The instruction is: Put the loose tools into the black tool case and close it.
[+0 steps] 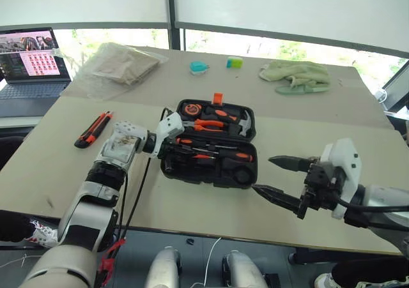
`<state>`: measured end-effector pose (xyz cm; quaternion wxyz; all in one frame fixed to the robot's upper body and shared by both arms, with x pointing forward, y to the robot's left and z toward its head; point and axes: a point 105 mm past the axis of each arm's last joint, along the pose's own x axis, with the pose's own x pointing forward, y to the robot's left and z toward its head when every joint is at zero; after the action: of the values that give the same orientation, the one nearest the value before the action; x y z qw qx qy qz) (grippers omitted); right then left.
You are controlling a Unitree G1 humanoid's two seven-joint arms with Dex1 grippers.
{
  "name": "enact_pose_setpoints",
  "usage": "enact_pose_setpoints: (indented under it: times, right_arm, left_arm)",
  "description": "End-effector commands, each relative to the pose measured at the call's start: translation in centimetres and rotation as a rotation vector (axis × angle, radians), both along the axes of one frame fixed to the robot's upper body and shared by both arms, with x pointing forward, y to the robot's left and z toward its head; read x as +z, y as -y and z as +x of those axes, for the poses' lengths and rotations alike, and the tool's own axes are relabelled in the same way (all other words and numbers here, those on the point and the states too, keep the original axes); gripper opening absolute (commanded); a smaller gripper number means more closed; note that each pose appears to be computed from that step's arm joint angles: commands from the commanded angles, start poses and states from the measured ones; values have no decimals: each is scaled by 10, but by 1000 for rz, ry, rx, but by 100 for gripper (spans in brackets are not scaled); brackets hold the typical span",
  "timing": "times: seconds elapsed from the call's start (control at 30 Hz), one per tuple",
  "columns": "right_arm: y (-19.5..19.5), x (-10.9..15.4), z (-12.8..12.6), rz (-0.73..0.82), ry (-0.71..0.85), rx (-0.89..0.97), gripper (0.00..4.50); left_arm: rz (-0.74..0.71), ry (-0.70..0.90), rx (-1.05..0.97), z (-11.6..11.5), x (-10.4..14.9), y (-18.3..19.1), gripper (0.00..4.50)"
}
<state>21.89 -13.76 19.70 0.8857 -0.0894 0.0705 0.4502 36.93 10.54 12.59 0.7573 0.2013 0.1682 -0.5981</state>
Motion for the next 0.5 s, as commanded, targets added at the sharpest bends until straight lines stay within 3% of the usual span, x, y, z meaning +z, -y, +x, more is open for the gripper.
enact_pose_setpoints:
  times: [0.03, 0.27, 0.5]
  right_arm:
    - [-4, 7, -1, 14, 36, 14, 450]
    - [-1, 5, -1, 15, 29, 3, 450]
    - [7, -1, 3, -26, 45, -29, 450]
  left_arm:
    - [108, 1, 25, -2, -22, -18, 2]
    - [106, -6, 33, -4, -22, -28, 2]
    - [-62, 54, 45, 3, 22, -24, 2]
